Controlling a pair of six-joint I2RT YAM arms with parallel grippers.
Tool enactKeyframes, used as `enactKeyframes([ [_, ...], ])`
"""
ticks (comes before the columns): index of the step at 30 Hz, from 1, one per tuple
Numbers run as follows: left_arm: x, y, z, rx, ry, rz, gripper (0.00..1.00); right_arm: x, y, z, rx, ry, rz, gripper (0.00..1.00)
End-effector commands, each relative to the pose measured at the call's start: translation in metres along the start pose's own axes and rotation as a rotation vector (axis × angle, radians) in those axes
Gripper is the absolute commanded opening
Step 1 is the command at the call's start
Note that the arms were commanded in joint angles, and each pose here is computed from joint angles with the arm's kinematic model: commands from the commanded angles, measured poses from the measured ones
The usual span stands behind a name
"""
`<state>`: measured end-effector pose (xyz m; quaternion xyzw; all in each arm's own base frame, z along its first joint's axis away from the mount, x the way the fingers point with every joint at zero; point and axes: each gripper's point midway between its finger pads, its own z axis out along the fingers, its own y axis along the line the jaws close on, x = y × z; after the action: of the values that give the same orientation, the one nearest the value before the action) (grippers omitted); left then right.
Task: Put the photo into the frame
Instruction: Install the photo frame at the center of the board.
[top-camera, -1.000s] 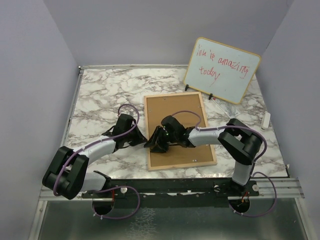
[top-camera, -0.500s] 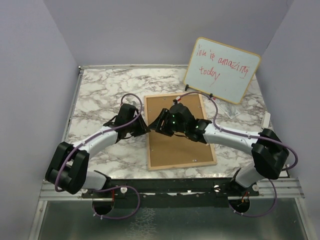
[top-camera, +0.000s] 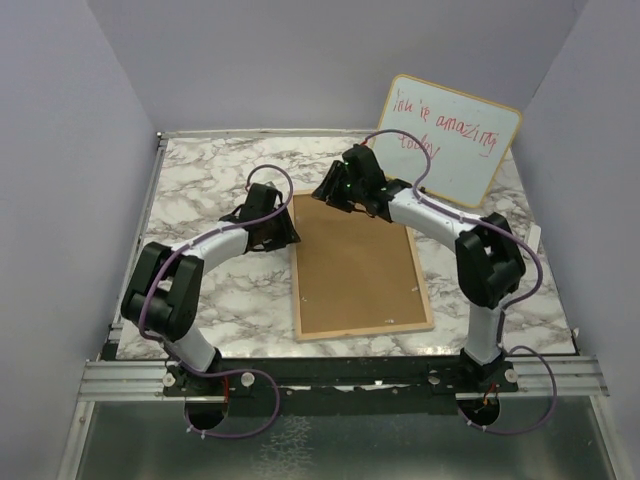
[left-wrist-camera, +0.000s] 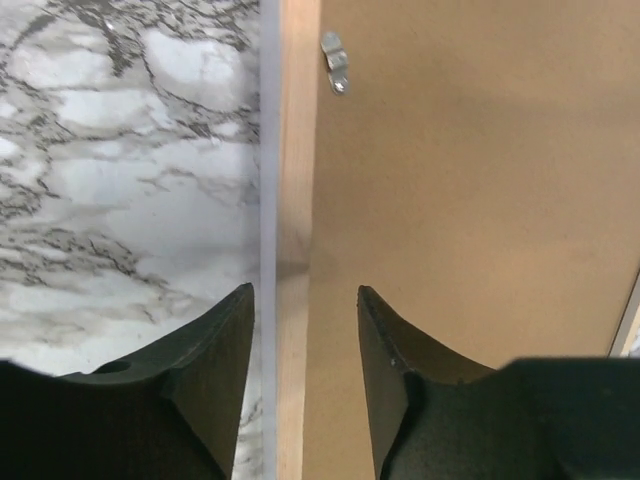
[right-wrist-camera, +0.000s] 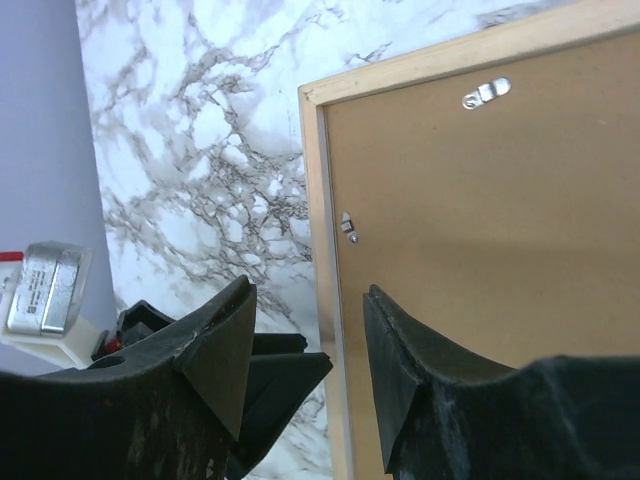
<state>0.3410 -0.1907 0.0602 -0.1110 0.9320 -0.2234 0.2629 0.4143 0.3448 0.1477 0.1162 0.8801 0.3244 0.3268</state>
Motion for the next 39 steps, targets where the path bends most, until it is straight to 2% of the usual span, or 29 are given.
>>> enactKeyframes([
  [1, -0.006, 0.010, 0.016, -0.019, 0.014, 0.000, 0.44, 0.021, 0.003, 0.027, -0.047, 0.133, -0.126, 0.51],
  [11, 0.011, 0.025, 0.029, -0.015, 0.055, 0.006, 0.25, 0.049, -0.017, 0.082, -0.025, 0.254, -0.121, 0.50],
  [15, 0.015, 0.039, 0.031, -0.079, 0.051, -0.012, 0.16, 0.057, -0.022, 0.092, -0.018, 0.285, -0.124, 0.49],
  [30, 0.025, 0.044, 0.035, -0.084, 0.078, -0.018, 0.12, 0.086, -0.021, 0.111, -0.081, 0.401, -0.041, 0.47],
  [39, 0.025, 0.043, 0.035, -0.078, 0.082, -0.017, 0.11, 0.092, -0.017, 0.112, -0.110, 0.427, -0.007, 0.47],
])
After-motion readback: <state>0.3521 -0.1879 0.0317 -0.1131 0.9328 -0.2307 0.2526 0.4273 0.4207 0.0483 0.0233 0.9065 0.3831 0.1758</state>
